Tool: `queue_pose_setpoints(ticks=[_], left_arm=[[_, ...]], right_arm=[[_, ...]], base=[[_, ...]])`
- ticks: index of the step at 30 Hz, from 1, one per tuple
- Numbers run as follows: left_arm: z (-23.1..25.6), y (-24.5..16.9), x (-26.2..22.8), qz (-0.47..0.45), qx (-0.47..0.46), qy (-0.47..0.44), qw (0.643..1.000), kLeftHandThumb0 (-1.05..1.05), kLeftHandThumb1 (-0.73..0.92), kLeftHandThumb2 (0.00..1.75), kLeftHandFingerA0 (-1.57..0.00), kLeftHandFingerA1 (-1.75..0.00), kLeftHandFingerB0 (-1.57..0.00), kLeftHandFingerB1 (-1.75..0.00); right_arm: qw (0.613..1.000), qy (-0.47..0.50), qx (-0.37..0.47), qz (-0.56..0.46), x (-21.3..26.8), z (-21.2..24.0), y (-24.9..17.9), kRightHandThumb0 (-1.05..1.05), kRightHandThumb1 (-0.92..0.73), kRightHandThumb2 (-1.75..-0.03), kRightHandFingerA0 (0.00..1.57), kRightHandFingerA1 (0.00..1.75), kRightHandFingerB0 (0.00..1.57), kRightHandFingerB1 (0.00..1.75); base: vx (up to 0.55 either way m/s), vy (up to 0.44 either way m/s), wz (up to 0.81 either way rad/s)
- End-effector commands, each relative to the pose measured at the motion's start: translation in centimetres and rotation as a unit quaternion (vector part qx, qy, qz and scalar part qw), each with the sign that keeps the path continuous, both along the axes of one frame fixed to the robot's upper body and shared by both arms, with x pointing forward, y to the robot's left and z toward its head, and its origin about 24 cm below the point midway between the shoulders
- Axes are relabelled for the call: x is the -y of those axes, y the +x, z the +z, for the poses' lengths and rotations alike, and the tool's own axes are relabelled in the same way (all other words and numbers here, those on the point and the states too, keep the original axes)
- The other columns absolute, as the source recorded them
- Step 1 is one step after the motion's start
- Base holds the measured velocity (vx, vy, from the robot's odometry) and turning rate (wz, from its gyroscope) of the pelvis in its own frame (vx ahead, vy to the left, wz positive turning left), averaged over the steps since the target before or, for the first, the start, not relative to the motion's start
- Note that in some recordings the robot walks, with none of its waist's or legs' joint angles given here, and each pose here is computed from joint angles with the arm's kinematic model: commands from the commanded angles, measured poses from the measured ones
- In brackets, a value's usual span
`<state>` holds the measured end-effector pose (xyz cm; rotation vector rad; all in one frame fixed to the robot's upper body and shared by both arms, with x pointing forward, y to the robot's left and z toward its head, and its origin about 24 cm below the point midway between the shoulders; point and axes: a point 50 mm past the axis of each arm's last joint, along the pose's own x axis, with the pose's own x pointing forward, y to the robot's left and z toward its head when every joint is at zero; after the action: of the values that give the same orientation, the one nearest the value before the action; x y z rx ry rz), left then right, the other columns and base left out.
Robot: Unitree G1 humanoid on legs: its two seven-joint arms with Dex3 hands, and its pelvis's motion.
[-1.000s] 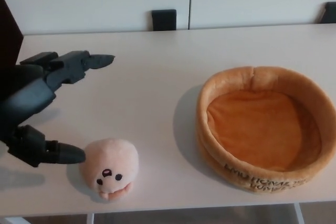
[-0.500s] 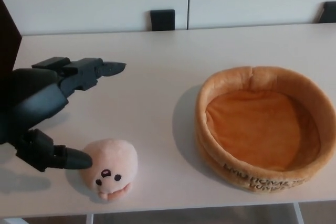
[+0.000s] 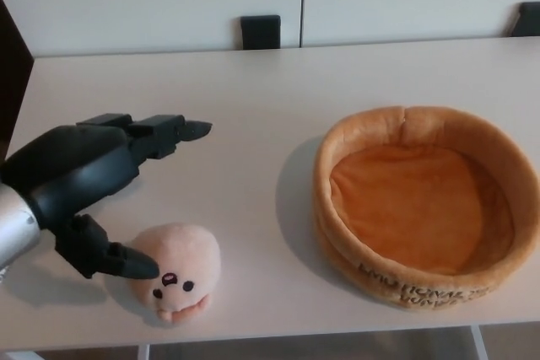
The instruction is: The robot walks towards a table in front, picks a dumpling toy with left hand and puts it in an orange round plate
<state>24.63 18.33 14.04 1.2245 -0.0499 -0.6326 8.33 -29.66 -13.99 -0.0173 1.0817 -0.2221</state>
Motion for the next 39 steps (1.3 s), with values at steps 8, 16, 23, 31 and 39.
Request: queue_pose_setpoints(ticks=[8,16,23,31,39], left_arm=[[-2.1,0.0,0.1,0.025,-0.044,0.053,0.997,-0.85,0.31,0.63,-0.1,-0.23,-0.06,-0.23],[-2.9,-1.6,1.1,-0.009,-0.075,0.079,0.994,-0.77,0.28,0.67,-0.03,-0.29,0.0,-0.25],[-3.6,-2.1,1.3,-0.01,-0.094,0.083,0.992,-0.79,0.26,0.63,-0.04,-0.39,-0.03,-0.27],[-4.9,-1.9,1.4,-0.001,-0.11,0.088,0.99,-0.76,0.25,0.63,-0.03,-0.42,-0.02,-0.27],[-6.4,-1.2,1.1,0.019,-0.092,0.093,0.991,-0.74,0.26,0.64,-0.02,-0.4,-0.02,-0.26]], right_arm=[[1.0,-0.004,0.001,-0.008,0.4,0.1,0.1,-0.3,-0.44,-0.54,0.76,1.04,0.28,0.6],[1.0,0.004,0.004,-0.011,0.4,0.2,0.3,-0.28,-0.46,-0.54,0.75,1.0,0.28,0.61],[1.0,-0.014,-0.002,0.016,0.4,0.2,0.5,-0.36,-0.46,-0.54,0.58,0.96,0.29,0.61],[1.0,-0.014,-0.008,0.014,0.4,0.2,0.7,-0.34,-0.44,-0.53,0.76,1.05,0.3,0.57],[1.0,0.0,0.002,0.001,0.3,0.2,0.5,-0.29,-0.41,-0.69,0.76,0.97,0.28,0.63]], base=[[0.0,0.0,0.0],[0.0,0.0,0.0],[0.0,0.0,0.0],[0.0,0.0,0.0],[0.0,0.0,0.0]])
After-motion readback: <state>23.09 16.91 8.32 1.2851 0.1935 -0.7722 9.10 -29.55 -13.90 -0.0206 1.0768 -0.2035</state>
